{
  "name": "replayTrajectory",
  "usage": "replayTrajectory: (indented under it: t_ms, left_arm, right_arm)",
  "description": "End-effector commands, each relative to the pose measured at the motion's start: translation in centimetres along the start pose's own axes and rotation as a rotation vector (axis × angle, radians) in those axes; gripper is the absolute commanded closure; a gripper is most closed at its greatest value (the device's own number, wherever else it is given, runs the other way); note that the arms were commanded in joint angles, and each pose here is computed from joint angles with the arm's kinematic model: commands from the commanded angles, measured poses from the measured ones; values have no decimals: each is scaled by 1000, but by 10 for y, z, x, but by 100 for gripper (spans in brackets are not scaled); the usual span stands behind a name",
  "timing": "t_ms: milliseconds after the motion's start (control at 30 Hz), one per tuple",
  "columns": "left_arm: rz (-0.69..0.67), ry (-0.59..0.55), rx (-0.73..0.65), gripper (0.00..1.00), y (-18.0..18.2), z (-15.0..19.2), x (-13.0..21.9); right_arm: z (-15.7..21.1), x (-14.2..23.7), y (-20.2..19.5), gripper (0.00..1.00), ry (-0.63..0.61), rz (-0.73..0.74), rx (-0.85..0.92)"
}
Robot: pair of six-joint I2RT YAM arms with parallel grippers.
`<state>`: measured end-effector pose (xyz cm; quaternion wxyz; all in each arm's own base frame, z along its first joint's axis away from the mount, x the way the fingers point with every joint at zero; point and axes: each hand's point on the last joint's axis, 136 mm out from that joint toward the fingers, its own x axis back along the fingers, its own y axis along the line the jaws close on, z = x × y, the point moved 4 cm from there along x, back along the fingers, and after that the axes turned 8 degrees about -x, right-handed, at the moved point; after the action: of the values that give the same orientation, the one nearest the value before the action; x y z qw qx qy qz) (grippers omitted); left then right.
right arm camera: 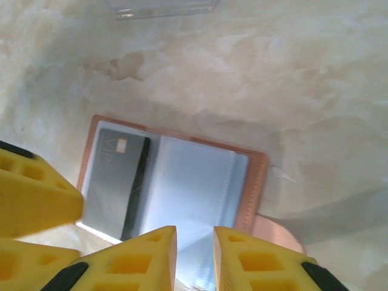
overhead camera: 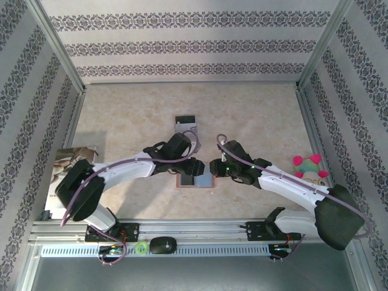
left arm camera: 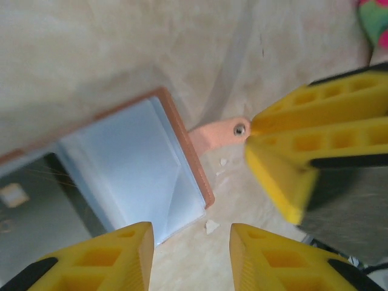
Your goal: Take the credit cards out of the card holder
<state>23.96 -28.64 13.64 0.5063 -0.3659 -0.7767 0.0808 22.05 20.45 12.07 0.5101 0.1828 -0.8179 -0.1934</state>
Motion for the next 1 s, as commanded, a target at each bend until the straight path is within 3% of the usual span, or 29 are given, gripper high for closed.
replayTrajectory:
  t_ms: [0,233,533,667,967]
  left_arm:
    - [-122,-47,37,62,38,6,9]
    - [-140,-31,100,62,67,28,5]
    - [-149,-7,90,60,72,33,-2]
    - [-184,23,92,65,81,41,-7]
    - [-179,0,72,66,74,33,3]
  right_arm:
    - [-2,-10,33,76,60,-126,54]
    - [30,-50,33,82,224,-88,41]
    - [49,-58,-10,88,254,115,5]
    - [50,-62,-20,89,269,181,1]
    - [14,-33,31,78,179,17,103]
